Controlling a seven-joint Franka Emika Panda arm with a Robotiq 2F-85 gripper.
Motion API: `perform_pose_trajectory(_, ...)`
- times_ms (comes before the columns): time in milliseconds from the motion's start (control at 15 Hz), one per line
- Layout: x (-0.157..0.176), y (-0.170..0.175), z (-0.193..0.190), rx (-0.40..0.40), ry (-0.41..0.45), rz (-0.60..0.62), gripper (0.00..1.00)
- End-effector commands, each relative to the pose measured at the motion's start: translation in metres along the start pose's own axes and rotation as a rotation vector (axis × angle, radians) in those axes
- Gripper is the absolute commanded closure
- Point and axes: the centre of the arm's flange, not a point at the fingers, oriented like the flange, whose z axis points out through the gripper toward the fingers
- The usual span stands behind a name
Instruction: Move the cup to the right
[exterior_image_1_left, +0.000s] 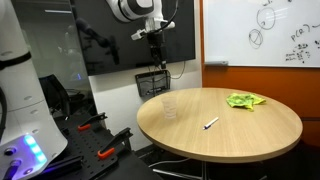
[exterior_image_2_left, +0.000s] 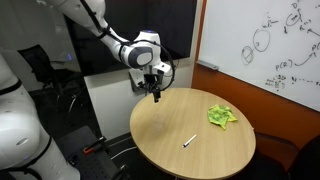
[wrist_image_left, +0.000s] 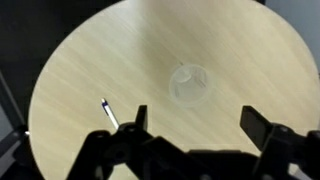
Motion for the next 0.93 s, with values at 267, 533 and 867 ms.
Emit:
perform_pose_trajectory(267, 0.036, -0.009, 0.087, -0.027, -0.108, 0.090, 0.00)
perform_pose_trajectory(533, 0.043, -0.004, 0.122, -0.035, -0.117, 0.093, 0.00)
perform_pose_trajectory(867, 0.051, -0.002, 0.169, -0.034, -0.133, 0.112, 0.00)
